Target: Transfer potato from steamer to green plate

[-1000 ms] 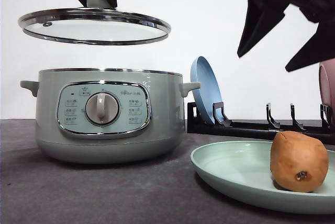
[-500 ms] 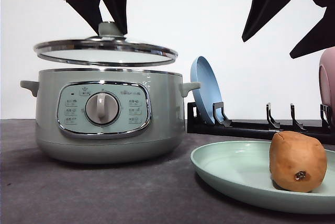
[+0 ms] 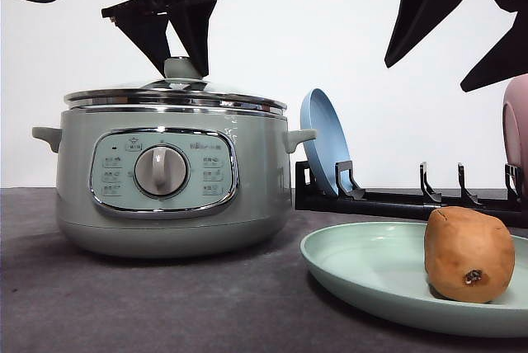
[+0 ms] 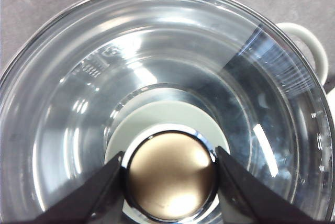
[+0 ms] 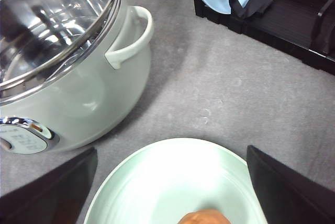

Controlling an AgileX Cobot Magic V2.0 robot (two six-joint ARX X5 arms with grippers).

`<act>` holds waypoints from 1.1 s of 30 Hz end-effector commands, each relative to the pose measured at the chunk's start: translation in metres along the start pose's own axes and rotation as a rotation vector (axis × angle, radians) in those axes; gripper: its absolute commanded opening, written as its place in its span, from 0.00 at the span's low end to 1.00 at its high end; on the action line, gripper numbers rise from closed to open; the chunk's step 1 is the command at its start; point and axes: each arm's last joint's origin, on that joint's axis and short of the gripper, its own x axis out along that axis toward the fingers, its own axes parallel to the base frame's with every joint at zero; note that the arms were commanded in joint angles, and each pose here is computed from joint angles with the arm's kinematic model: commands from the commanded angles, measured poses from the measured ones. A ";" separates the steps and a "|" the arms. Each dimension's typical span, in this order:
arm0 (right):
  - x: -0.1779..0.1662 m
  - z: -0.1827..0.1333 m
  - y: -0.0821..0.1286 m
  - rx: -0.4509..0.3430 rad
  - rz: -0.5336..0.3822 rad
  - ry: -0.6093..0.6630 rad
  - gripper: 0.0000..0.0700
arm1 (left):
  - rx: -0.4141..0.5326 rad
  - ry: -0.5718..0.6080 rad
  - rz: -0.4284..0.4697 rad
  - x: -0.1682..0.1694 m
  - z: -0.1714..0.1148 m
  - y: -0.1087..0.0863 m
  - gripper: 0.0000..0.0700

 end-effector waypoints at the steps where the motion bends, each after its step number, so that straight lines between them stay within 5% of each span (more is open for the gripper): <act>1: -0.001 0.005 0.003 -0.010 0.006 -0.018 0.82 | 0.013 -0.043 -0.002 -0.004 0.006 -0.002 0.01; 33: -0.001 0.005 0.002 -0.012 0.000 -0.020 0.82 | 0.023 0.014 -0.012 0.013 0.006 -0.007 0.01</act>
